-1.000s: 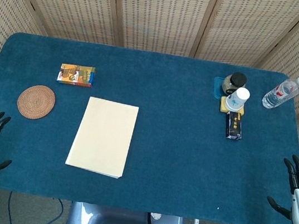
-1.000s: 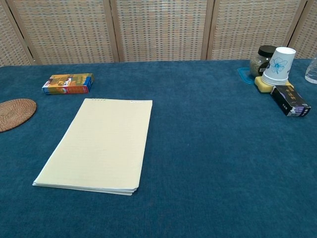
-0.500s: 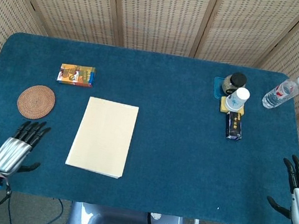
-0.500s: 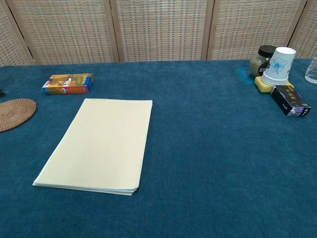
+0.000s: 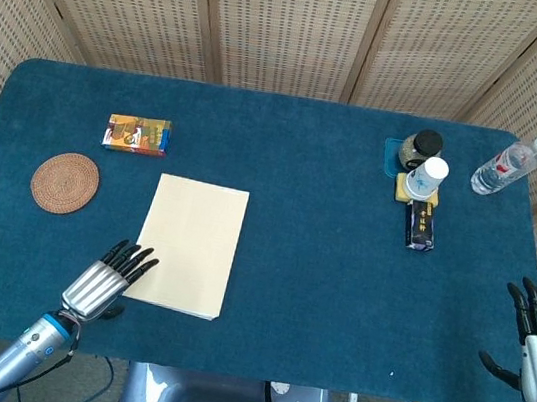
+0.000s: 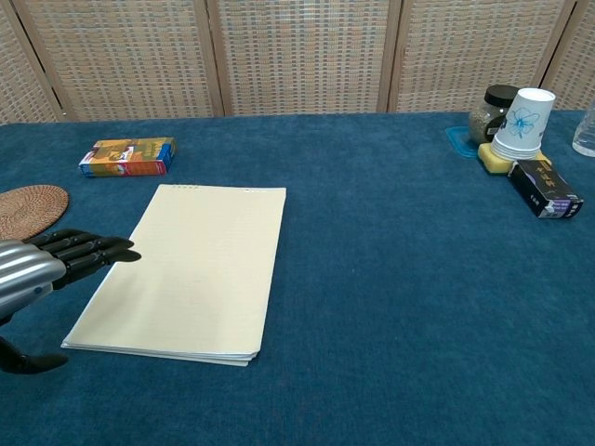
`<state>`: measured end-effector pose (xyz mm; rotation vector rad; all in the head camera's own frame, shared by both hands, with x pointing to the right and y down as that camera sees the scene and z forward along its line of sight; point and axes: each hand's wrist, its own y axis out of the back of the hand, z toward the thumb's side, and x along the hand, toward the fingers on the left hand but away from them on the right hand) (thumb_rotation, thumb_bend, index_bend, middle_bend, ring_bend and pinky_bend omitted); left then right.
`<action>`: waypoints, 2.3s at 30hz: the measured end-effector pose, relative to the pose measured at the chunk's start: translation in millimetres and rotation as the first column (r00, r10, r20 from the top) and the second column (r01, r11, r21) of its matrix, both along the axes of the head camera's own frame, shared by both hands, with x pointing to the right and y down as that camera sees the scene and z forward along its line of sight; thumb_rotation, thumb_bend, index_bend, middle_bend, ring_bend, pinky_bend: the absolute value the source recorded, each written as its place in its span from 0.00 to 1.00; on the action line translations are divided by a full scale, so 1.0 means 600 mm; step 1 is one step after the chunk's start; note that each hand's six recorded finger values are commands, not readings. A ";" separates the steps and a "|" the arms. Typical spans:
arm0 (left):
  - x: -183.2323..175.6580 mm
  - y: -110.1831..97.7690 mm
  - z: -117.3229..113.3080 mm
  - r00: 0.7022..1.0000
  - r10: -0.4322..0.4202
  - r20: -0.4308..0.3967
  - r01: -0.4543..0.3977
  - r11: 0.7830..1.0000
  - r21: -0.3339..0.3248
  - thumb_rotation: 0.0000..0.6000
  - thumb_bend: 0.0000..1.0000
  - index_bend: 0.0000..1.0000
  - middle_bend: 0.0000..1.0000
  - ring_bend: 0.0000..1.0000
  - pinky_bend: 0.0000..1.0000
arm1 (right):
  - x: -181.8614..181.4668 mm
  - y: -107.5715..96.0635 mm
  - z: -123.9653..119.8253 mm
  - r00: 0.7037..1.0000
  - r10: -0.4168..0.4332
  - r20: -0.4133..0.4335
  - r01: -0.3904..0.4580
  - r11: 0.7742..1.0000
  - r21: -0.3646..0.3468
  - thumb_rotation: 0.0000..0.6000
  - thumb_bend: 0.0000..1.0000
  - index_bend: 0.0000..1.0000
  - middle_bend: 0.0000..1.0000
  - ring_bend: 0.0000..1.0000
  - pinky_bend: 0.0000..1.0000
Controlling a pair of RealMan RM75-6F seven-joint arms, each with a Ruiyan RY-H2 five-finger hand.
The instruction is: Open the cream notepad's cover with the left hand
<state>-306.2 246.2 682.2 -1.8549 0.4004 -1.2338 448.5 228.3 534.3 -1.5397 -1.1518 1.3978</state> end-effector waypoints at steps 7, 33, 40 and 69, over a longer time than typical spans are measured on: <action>0.006 -0.009 0.024 1.000 0.000 0.030 0.000 1.000 -0.005 1.00 0.27 0.00 0.00 0.00 0.00 | 0.002 0.000 0.000 1.000 0.005 0.005 -0.005 1.000 -0.003 1.00 0.00 0.00 0.00 0.00 0.00; 0.009 -0.025 0.044 0.998 -0.024 0.062 0.025 0.999 -0.023 1.00 0.39 0.00 0.00 0.00 0.00 | 0.005 -0.002 0.002 1.000 0.010 0.008 -0.010 1.000 -0.010 1.00 0.00 0.00 0.00 0.00 0.00; 0.012 -0.033 0.045 0.998 -0.028 0.065 0.029 0.999 -0.017 1.00 0.40 0.00 0.00 0.00 0.00 | 0.005 -0.002 0.002 1.000 0.011 0.008 -0.011 1.000 -0.010 1.00 0.00 0.00 0.00 0.00 0.00; 0.057 -0.151 0.057 0.994 -0.106 0.016 0.106 0.994 0.008 1.00 0.44 0.03 0.00 0.00 0.00 | 0.007 -0.003 0.011 1.000 0.018 0.003 -0.018 0.999 -0.028 1.00 0.00 0.00 0.00 0.00 0.00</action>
